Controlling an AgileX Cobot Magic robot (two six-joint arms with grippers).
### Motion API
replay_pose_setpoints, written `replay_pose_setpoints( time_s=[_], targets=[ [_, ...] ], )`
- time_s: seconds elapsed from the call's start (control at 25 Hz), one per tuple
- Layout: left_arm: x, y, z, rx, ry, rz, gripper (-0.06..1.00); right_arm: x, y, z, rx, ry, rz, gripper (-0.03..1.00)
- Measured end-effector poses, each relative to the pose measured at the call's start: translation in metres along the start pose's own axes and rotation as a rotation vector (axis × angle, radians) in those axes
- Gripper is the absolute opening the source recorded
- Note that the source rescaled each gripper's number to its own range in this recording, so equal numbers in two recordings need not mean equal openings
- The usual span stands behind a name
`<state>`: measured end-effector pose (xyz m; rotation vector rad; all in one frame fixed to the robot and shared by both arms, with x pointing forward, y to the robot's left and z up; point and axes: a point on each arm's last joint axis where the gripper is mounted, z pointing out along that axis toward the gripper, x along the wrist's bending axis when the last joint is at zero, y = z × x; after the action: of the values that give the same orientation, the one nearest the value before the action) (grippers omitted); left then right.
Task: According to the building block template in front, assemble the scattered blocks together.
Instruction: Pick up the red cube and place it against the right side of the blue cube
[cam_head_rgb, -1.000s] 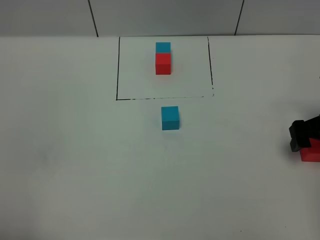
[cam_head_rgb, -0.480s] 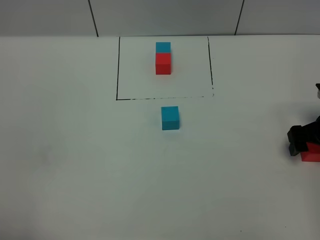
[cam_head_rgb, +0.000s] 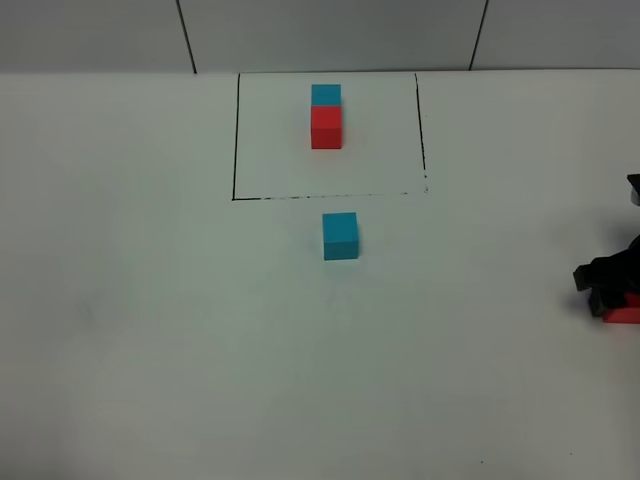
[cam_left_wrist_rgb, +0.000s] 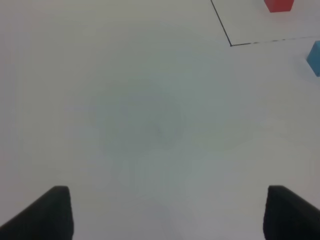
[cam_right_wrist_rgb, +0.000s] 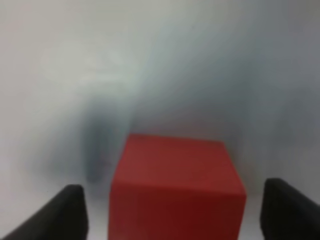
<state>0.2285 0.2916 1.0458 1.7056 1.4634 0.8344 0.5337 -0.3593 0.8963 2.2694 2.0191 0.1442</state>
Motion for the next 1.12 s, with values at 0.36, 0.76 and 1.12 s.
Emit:
replay_pose_setpoints(
  time_s=[0.36, 0.76, 1.12],
  targets=[
    [0.000, 0.000, 0.000, 0.000, 0.000, 0.000, 0.69, 0.000, -0.001, 0.001, 0.020, -0.002, -0.038, 0.00],
    [0.000, 0.000, 0.000, 0.000, 0.000, 0.000, 0.69, 0.061, 0.032, -0.028, -0.043, -0.037, -0.630, 0.00],
    [0.000, 0.000, 0.000, 0.000, 0.000, 0.000, 0.69, 0.161, 0.072, -0.061, -0.016, -0.033, -1.268, 0.00]
  ],
)
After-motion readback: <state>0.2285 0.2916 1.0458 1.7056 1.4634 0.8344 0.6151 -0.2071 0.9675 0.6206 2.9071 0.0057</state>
